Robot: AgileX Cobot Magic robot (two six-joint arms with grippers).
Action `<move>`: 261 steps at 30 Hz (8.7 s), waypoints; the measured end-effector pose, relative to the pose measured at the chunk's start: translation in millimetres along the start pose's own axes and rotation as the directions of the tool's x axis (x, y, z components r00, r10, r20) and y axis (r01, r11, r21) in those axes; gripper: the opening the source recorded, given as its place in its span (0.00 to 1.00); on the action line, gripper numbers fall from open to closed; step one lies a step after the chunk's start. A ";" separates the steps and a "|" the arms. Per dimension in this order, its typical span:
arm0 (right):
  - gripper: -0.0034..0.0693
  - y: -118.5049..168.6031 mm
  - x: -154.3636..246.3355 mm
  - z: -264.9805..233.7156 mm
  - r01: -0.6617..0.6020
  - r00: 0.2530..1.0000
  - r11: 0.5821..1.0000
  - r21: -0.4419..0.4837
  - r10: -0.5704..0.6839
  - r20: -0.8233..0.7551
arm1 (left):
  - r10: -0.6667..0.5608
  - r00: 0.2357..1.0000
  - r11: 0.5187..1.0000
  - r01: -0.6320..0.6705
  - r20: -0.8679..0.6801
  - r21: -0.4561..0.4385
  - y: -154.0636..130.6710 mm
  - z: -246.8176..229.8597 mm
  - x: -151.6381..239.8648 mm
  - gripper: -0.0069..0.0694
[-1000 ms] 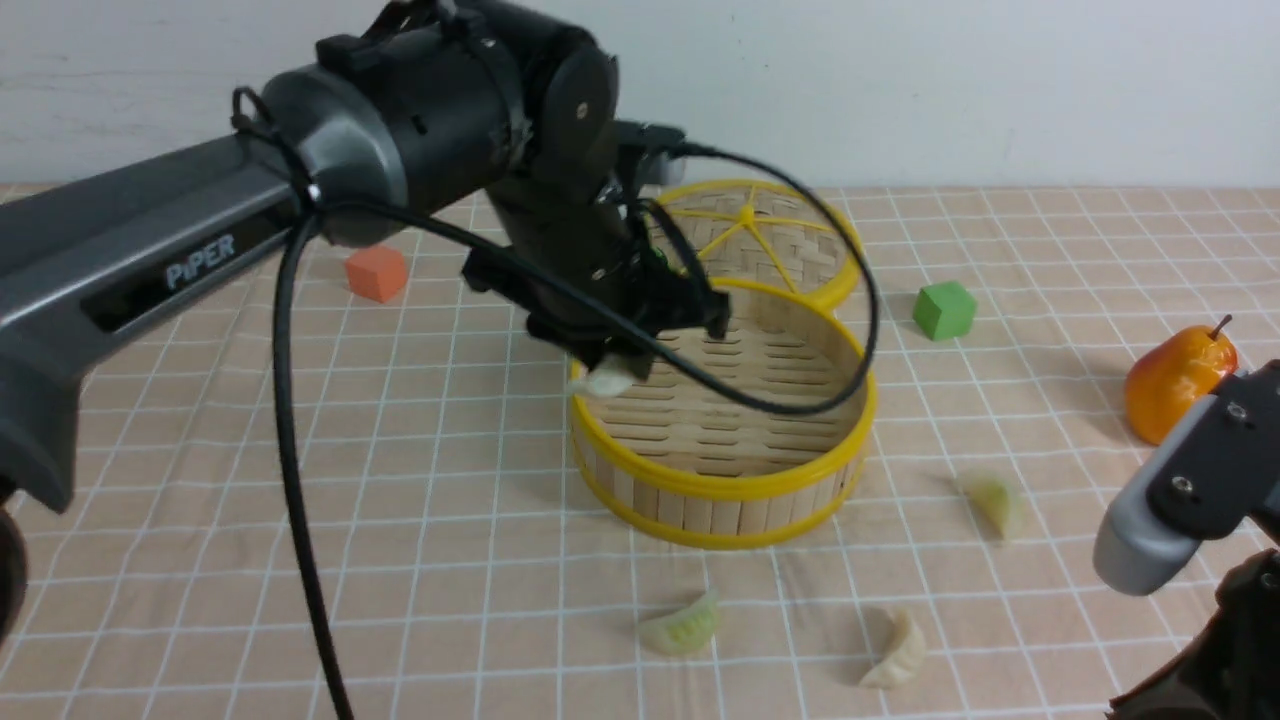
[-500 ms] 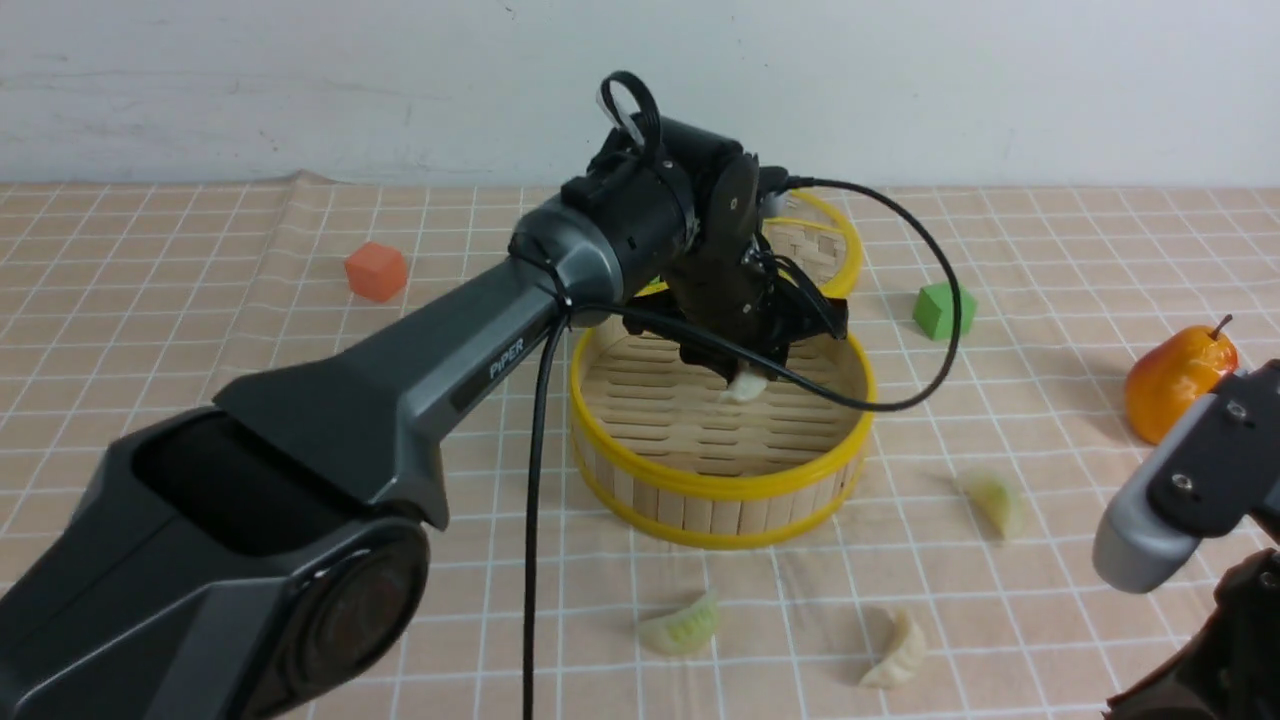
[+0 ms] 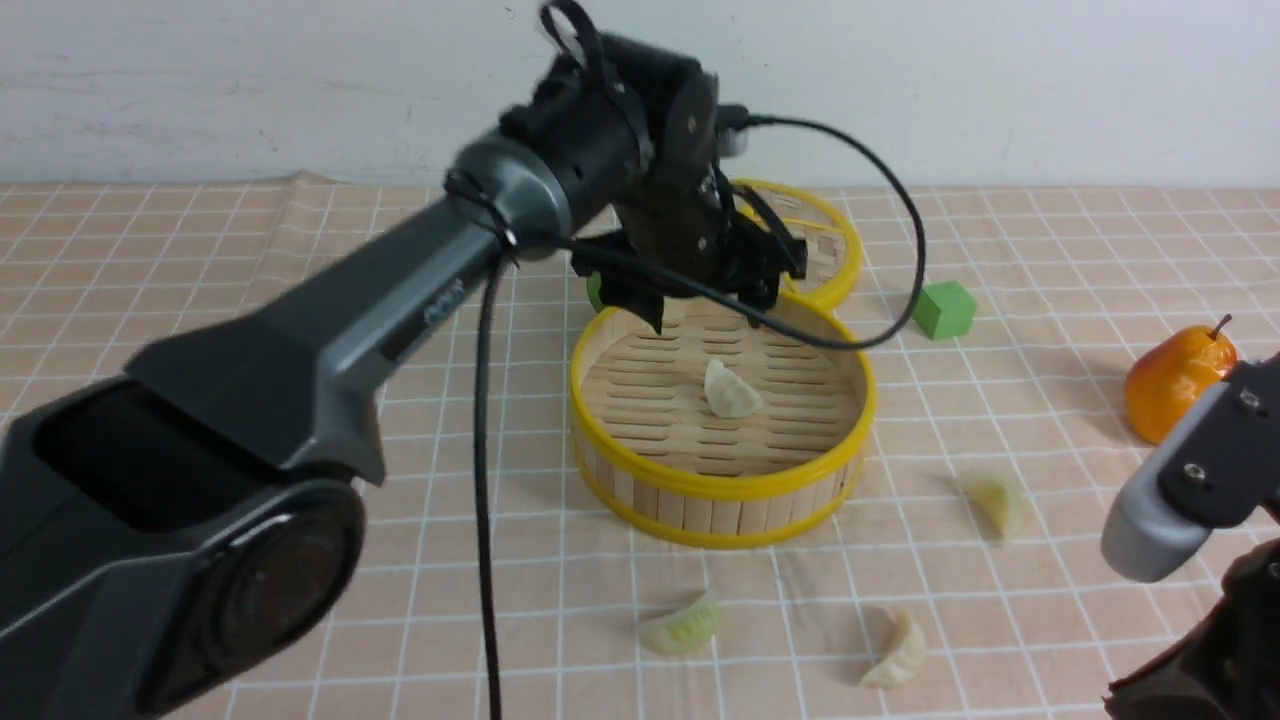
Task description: Put the dumplings into the steamer on the table with the brown tablecloth.
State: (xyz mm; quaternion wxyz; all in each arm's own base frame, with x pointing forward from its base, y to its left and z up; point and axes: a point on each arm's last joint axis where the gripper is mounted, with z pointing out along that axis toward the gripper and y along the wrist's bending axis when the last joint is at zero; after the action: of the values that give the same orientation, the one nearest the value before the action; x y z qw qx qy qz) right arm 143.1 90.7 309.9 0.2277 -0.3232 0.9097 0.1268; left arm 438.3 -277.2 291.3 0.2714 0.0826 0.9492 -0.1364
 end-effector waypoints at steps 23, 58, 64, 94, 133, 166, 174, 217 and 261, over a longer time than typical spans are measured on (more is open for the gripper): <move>0.09 -2.2 29.1 -56.3 -0.109 0.973 0.972 0.209 0.061 0.221 | 0.594 0.731 0.804 -0.554 -0.335 0.217 -42.0 -51.5 145.3 0.75; 0.12 -0.5 26.3 -54.6 -0.119 0.969 0.977 0.179 0.075 0.234 | 0.353 0.923 0.931 -0.363 -0.154 -0.039 -38.8 -43.3 77.6 0.37; 0.12 -2.2 16.6 -39.5 -0.134 0.978 0.981 0.143 0.108 0.180 | 0.190 0.981 0.979 -0.193 -0.043 -0.062 -11.0 -28.5 26.8 0.37; 0.58 -36.8 -37.2 87.6 -0.394 0.918 0.908 0.141 0.396 0.011 | 0.061 0.998 0.997 -0.059 0.034 -0.054 33.2 -50.5 -6.3 0.64; 0.32 -63.5 -156.2 134.6 -0.337 0.929 0.933 0.129 0.352 -0.112 | 0.142 0.948 0.990 -0.141 0.284 -0.023 86.0 -364.6 166.7 0.07; 0.81 -54.6 -262.3 173.0 -0.076 0.993 0.991 0.111 0.085 -0.077 | 0.134 0.947 0.990 -0.141 0.293 0.003 93.9 -373.1 196.2 0.07; 0.82 -126.2 -225.8 69.2 -0.152 0.987 0.960 0.235 0.159 -0.010 | 0.134 0.947 0.990 -0.141 0.293 0.002 94.0 -373.1 196.2 0.07; 0.34 -104.4 -214.3 134.8 -0.160 0.987 0.963 0.215 0.155 0.037 | 0.156 0.942 0.987 -0.162 0.297 -0.004 92.9 -370.2 192.9 0.09; 0.02 -12.1 -97.5 -44.9 -0.149 0.813 0.981 0.122 0.051 0.581 | 0.058 0.741 0.988 -0.139 0.669 0.068 158.0 -271.2 360.3 0.13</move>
State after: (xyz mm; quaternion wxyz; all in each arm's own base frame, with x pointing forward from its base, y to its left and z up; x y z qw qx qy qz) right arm 203.0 116.2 396.1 0.5098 -0.2020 0.8215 0.1562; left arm 38.8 -15.0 284.9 0.5933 0.0941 0.7751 -0.1960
